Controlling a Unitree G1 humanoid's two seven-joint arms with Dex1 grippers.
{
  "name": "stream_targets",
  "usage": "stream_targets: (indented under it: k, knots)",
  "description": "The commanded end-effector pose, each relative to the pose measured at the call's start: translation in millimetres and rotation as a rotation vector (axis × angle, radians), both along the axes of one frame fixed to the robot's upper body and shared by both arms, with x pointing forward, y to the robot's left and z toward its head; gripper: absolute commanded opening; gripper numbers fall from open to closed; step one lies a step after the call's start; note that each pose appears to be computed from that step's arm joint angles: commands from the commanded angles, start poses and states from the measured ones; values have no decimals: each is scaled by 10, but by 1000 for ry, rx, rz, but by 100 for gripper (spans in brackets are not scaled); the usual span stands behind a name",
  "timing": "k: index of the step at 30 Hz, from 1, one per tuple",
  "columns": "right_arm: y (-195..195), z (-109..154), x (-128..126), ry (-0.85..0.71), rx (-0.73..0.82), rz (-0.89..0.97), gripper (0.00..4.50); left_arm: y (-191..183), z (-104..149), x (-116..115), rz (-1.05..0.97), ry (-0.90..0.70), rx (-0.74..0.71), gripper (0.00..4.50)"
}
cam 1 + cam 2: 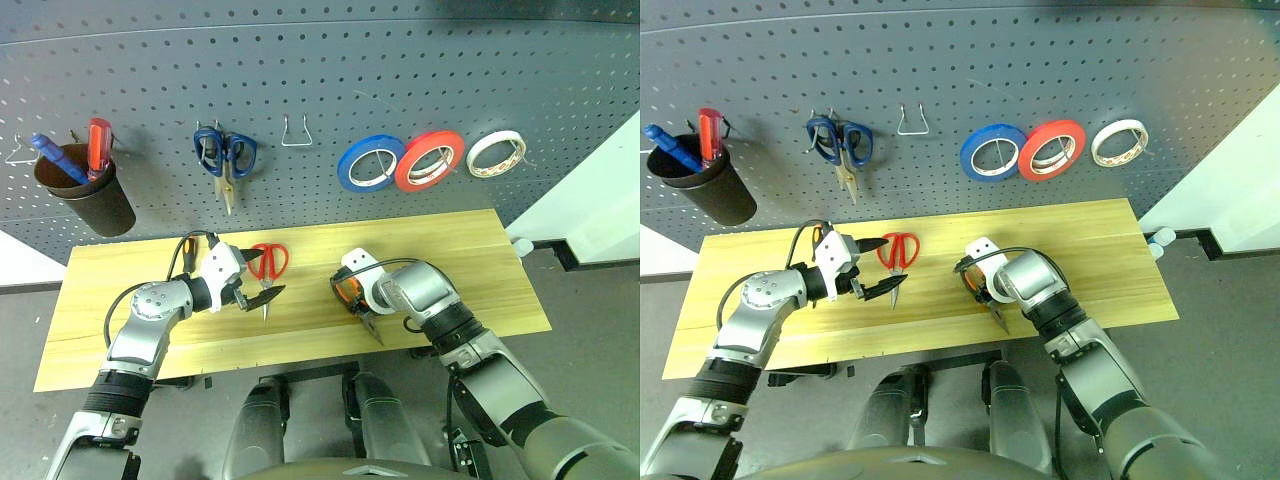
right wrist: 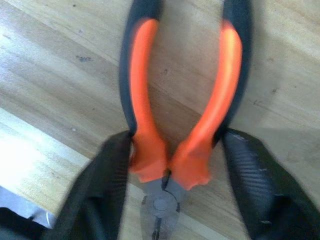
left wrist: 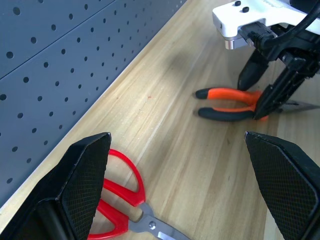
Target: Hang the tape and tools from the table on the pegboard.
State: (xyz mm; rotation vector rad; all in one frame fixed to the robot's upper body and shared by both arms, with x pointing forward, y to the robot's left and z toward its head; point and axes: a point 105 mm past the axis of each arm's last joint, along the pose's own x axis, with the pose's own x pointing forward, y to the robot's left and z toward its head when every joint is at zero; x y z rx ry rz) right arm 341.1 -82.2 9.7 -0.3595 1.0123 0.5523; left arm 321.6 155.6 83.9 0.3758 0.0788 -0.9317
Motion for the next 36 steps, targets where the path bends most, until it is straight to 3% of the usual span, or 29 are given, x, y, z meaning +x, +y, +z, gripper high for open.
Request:
stream_targets:
  k: [1, 6, 10, 14, 16, 19, 24, 31, 36]
  knots:
    - [20, -3, -14, 0, -12, 24, 200, 25, 41, -3, 2, -30, 4, 450]
    - [38, -2, -51, 7, -14, 39, 199, 43, 28, 1, 8, -31, 1, 450]
    - [-9, 162, -24, -18, 20, 31, 199, 49, 56, -11, -5, -39, -9, 450]
    - [32, 593, -40, -82, 173, 81, 199, 59, 206, -27, -29, -60, -70, 450]
    - [71, 953, -116, -147, 305, 161, 199, 86, 285, -72, -52, -69, -90, 450]
    - [70, 1291, -260, -212, 410, 258, 199, 124, 382, -153, -83, -69, -143, 450]
    - [19, 1656, -416, -316, 520, 301, 199, 222, 641, -323, -101, -91, -307, 450]
    - [38, 2173, -348, -628, 663, 277, 199, 398, 899, -512, -89, -200, -412, 450]
    - [159, 2438, -264, -759, 716, 275, 199, 482, 1137, -521, -63, -270, -500, 450]
